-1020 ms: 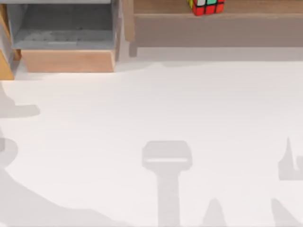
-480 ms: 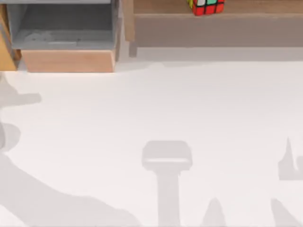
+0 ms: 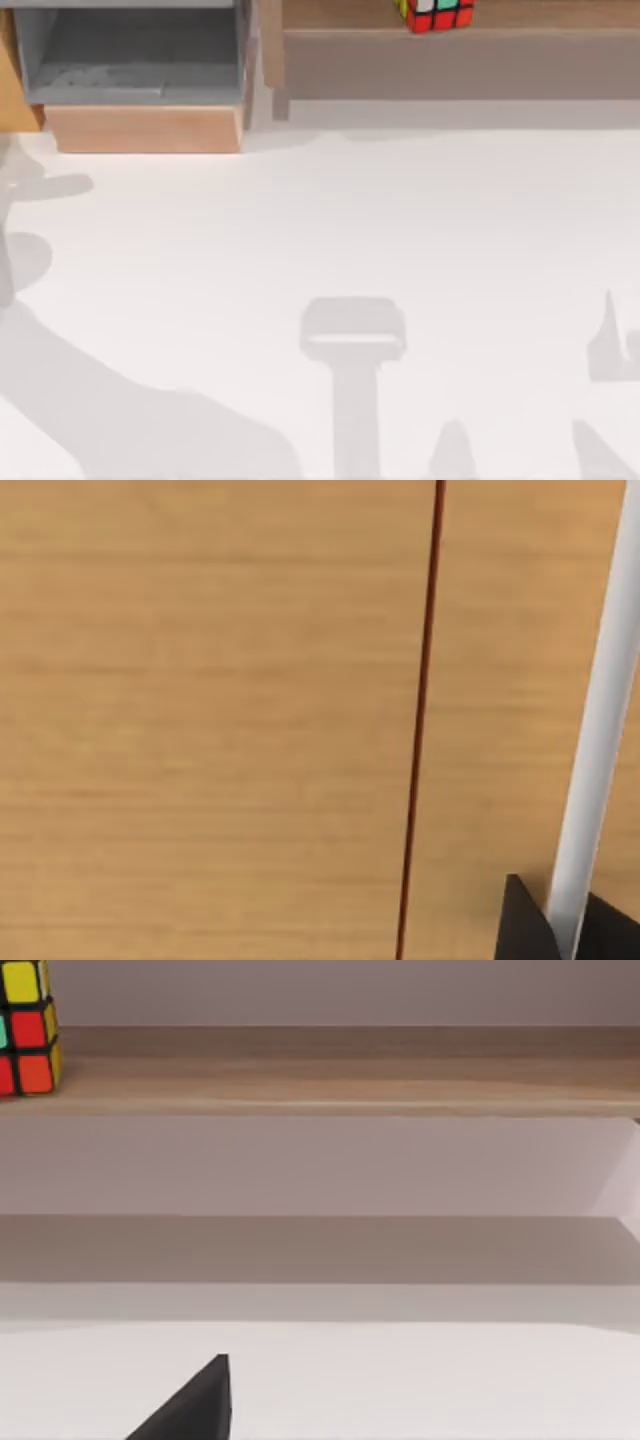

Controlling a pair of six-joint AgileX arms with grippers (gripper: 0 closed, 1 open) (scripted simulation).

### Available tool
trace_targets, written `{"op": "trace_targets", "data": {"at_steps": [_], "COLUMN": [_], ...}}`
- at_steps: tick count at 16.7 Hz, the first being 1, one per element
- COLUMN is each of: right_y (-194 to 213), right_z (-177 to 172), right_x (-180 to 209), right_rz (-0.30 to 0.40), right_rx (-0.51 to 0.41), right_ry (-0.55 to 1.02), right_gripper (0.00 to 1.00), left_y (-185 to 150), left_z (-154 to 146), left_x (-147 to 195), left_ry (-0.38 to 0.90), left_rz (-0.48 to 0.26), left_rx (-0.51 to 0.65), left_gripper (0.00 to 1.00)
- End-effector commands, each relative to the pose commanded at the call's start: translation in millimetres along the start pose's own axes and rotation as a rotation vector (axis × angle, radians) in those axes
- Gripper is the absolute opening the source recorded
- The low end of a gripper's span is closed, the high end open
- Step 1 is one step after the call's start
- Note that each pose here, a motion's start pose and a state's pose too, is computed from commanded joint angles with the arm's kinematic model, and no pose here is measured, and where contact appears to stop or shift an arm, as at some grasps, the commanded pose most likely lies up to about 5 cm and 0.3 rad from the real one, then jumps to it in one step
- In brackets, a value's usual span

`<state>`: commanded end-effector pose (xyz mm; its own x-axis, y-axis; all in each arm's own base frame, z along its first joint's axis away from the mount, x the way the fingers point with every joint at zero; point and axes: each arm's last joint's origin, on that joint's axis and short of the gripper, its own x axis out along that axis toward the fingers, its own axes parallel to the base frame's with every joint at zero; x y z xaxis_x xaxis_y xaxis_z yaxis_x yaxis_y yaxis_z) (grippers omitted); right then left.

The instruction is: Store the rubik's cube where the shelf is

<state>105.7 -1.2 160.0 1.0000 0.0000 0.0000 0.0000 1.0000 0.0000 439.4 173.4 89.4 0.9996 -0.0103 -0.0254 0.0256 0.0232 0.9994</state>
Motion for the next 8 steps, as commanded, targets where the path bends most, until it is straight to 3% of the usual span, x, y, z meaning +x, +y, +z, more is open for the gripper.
{"op": "trace_targets", "data": {"at_steps": [1, 8], "right_y": [0.0, 0.0], "right_z": [0.0, 0.0], "right_x": [0.0, 0.0], "right_rz": [0.0, 0.0], "right_rx": [0.0, 0.0], "right_ry": [0.0, 0.0], "right_gripper": [1.0, 1.0], "left_y": [0.0, 0.0], "left_z": [0.0, 0.0], "left_x": [0.0, 0.0], "left_ry": [0.0, 0.0], "left_rz": [0.0, 0.0], "left_rx": [0.0, 0.0], "left_gripper": [0.0, 0.53]}}
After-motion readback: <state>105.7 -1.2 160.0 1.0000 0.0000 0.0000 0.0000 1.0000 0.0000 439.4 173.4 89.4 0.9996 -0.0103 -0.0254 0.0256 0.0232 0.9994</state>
